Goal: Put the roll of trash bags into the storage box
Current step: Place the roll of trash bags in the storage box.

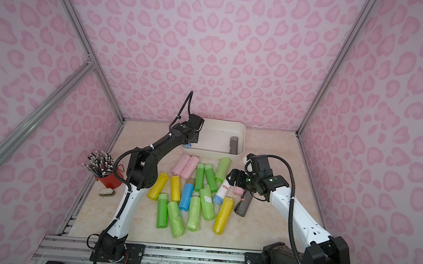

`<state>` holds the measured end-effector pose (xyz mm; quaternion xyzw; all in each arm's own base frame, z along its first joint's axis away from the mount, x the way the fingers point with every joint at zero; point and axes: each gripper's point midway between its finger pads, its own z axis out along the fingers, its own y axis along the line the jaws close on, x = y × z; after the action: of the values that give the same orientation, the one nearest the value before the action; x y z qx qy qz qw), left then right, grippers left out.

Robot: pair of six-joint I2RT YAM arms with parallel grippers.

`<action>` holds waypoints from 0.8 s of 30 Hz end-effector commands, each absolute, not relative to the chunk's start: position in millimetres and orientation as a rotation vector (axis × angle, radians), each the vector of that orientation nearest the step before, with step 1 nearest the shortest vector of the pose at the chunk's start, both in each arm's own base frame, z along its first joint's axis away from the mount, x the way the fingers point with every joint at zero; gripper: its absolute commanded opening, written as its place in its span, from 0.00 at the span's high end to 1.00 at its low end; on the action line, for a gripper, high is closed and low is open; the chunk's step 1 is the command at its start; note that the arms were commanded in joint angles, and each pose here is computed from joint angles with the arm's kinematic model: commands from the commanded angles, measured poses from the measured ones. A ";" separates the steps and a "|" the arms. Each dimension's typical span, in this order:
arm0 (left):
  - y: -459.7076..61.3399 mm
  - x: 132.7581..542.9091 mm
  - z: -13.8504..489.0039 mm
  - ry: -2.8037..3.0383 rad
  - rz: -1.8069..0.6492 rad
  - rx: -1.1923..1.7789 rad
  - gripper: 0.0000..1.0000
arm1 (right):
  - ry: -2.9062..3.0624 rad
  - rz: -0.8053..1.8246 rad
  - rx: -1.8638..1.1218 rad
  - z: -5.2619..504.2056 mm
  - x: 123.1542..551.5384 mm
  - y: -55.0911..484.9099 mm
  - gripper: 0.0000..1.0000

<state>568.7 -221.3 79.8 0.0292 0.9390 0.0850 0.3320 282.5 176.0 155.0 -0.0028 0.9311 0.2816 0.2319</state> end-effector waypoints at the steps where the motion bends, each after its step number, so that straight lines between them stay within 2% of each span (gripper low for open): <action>1: -223.6 568.3 93.8 2.416 0.214 0.071 1.00 | 2.569 0.792 -0.024 152.6 279.9 178.2 0.08; 5: -223.1 557.7 92.4 2.421 0.240 0.068 0.97 | 2.578 0.764 -0.041 153.5 278.6 175.5 0.08; 8: -221.4 553.5 92.8 2.424 0.230 0.050 0.92 | 2.582 0.760 -0.037 153.2 277.8 174.6 0.08; 13: -219.6 551.1 101.5 2.408 0.227 0.034 0.68 | 2.596 0.762 -0.031 152.3 277.2 175.1 0.09; 22: -215.1 557.0 111.2 2.387 0.214 0.016 0.47 | 2.604 0.741 -0.007 155.3 276.2 171.4 0.09; 24: -215.5 557.1 116.6 2.380 0.204 0.009 0.45 | 2.605 0.729 0.002 156.0 275.5 169.3 0.09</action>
<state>551.7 -214.6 97.2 0.0162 0.9350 0.0858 0.3438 277.3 173.3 156.0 -0.0059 0.9370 0.2723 0.2186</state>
